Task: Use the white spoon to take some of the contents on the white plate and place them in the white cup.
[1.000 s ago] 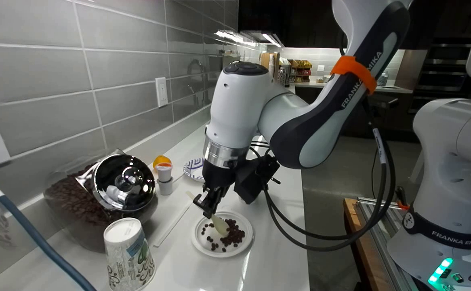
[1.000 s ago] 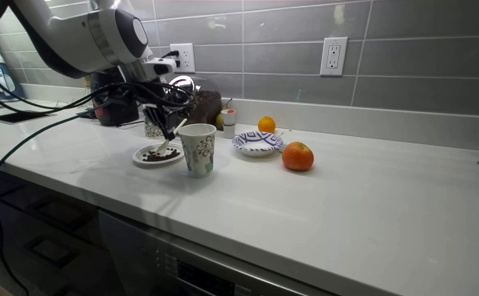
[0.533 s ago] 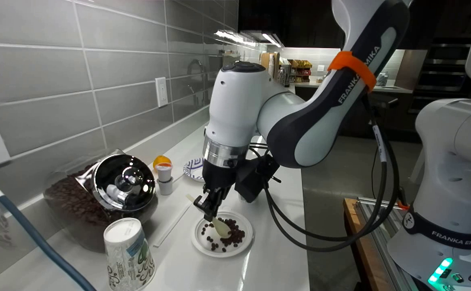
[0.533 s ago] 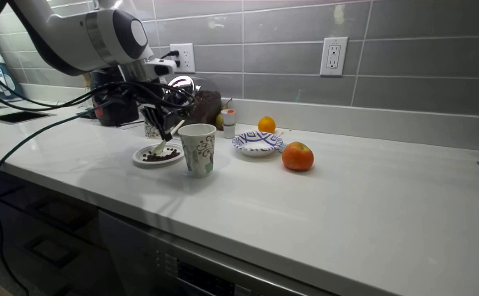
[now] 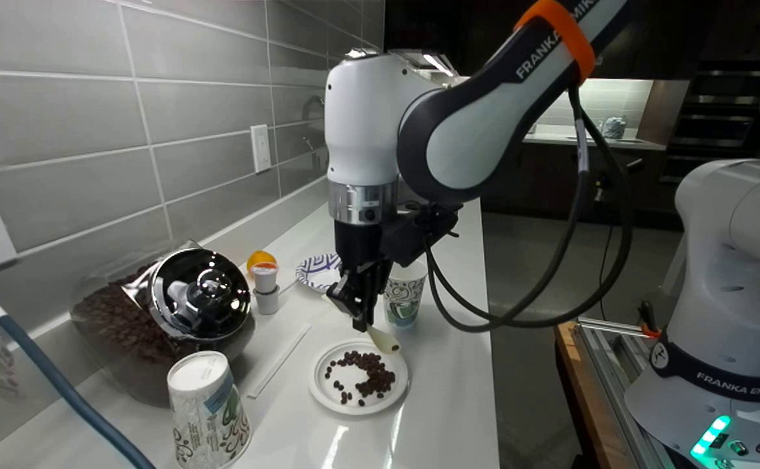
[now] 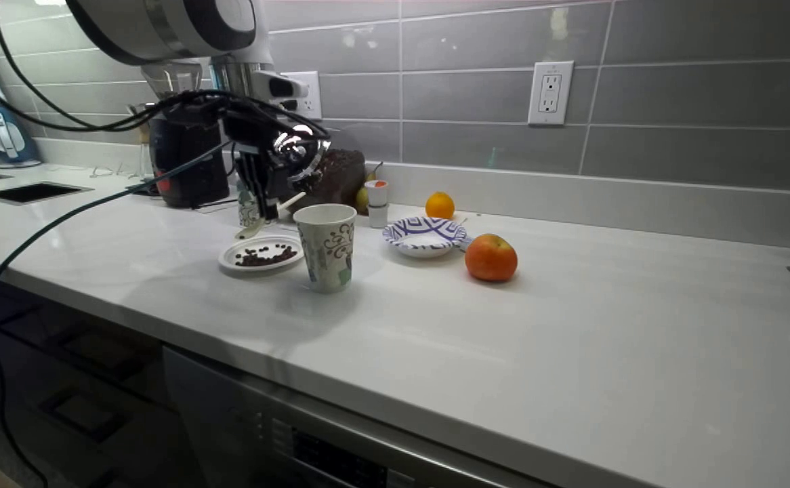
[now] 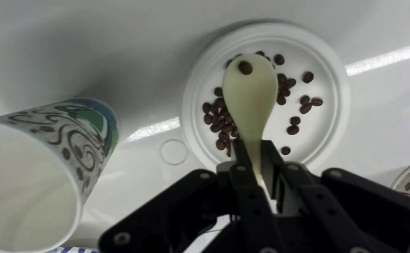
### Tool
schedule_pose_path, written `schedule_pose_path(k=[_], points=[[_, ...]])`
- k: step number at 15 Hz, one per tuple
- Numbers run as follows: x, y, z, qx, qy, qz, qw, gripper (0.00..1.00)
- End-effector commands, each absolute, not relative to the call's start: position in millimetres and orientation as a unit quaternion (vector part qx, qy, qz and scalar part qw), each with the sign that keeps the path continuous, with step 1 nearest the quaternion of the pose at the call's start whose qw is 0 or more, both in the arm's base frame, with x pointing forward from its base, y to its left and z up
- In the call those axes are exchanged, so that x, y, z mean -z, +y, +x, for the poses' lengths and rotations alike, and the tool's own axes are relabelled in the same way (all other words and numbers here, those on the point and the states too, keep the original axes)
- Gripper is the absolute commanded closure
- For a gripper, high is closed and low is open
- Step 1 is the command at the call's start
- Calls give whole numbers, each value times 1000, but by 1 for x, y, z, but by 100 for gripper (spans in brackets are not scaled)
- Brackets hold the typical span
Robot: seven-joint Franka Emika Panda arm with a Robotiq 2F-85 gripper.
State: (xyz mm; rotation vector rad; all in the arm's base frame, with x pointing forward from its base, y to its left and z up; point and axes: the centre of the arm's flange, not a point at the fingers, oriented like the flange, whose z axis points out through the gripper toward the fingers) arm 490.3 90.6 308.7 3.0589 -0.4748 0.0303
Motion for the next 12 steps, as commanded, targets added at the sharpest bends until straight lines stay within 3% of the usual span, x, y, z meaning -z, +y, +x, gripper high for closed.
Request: schedule_pose_path(k=[1,12], points=[[-351,79,490,30,-157,987,19,96],[-406,-18,473,55,-243,968,21,96]])
